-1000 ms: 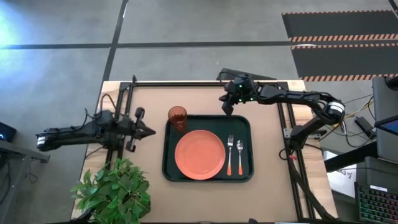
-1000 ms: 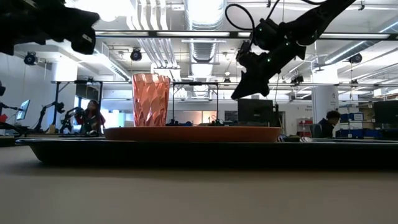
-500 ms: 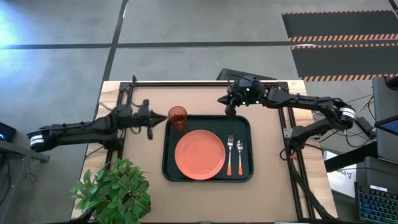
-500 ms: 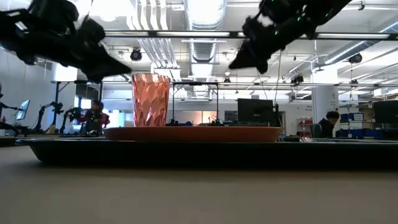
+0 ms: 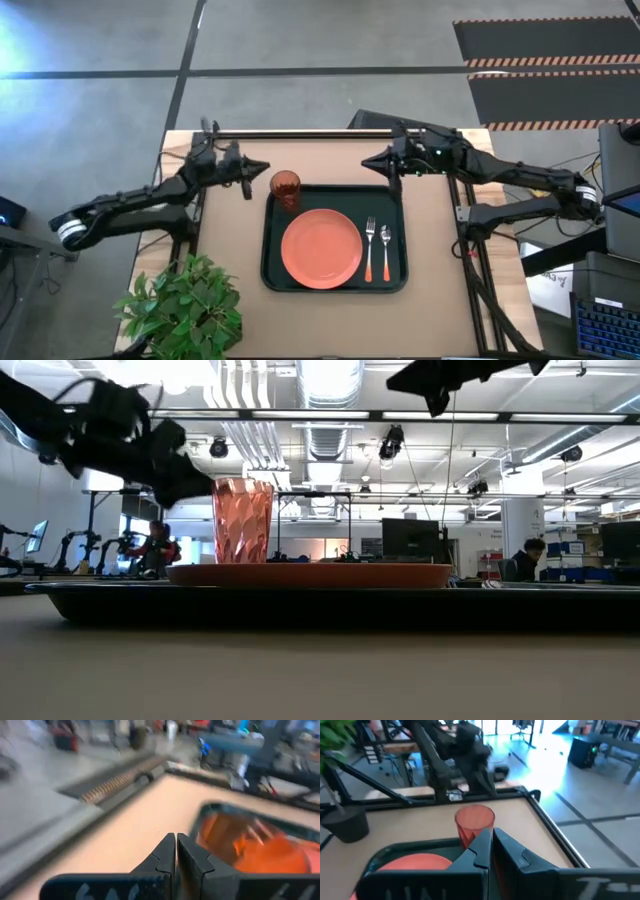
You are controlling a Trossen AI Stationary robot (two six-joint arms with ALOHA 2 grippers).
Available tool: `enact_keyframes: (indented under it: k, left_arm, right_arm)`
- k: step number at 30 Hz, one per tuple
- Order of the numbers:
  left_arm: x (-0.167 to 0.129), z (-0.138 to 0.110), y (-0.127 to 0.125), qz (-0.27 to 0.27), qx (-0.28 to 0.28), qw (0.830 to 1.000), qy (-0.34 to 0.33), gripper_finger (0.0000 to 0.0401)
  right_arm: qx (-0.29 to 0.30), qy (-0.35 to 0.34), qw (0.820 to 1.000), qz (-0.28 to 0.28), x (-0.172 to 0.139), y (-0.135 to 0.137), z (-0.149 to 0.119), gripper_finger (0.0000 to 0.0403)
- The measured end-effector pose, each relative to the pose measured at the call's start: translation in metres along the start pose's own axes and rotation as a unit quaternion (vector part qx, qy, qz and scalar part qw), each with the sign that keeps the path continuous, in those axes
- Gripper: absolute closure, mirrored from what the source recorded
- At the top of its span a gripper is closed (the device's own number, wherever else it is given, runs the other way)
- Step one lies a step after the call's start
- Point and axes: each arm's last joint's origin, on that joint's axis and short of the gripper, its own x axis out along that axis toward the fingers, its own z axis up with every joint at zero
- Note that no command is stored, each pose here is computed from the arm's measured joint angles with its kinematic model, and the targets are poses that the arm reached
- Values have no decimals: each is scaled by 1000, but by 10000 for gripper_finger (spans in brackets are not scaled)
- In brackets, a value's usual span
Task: Pick and place plate/cup/fork/spoon on tray
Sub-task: Adjust the black table tray
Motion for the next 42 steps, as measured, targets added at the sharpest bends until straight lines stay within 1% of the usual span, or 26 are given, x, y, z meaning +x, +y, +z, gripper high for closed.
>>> enact_keyframes:
  k: [2, 3, 7, 11, 13, 16, 20, 22, 24, 27, 33, 38, 42]
  left_arm:
    - [6, -6, 3, -34, -12, 999, 17, 401]
    - [10, -8, 5, -41, -20, 999, 20, 401]
    - [25, -19, 11, -38, -48, 996, 59, 401]
    - [42, -24, 19, -34, -60, 994, 89, 401]
    - [50, -26, 23, -35, -57, 993, 101, 401]
    - [61, -25, 32, -32, -53, 992, 108, 401]
    - [74, -31, 47, -16, -70, 989, 131, 401]
    - [80, -36, 53, -23, -80, 986, 142, 401]
    - [87, -42, 58, -44, -94, 982, 155, 401]
    - [95, -49, 61, -75, -107, 977, 167, 401]
    - [104, -65, 66, -74, -125, 970, 195, 401]
    - [107, -81, 68, -75, -139, 963, 220, 401]
    - [108, -81, 68, -86, -141, 962, 219, 401]
  right_arm:
    - [-2, -5, 1000, 9, -2, 5, 2, 394]
    - [-4, -7, 1000, 16, -2, 9, 2, 394]
    - [-6, -9, 999, 47, -1, 23, 3, 394]
    - [-13, -8, 996, 83, 1, 41, 3, 394]
    - [-17, -10, 995, 101, 1, 49, 4, 394]
    - [-24, -28, 992, 123, 2, 61, 7, 394]
    - [-32, -51, 987, 149, 0, 74, 11, 394]
    - [-37, -62, 985, 159, -1, 79, 13, 394]
    - [-41, -71, 982, 169, -1, 84, 14, 394]
    - [-43, -75, 980, 180, -2, 89, 15, 394]
    - [-47, -84, 976, 193, -4, 96, 16, 394]
    - [-52, -86, 976, 191, -4, 96, 16, 394]
    - [-53, -87, 976, 191, -4, 96, 16, 394]
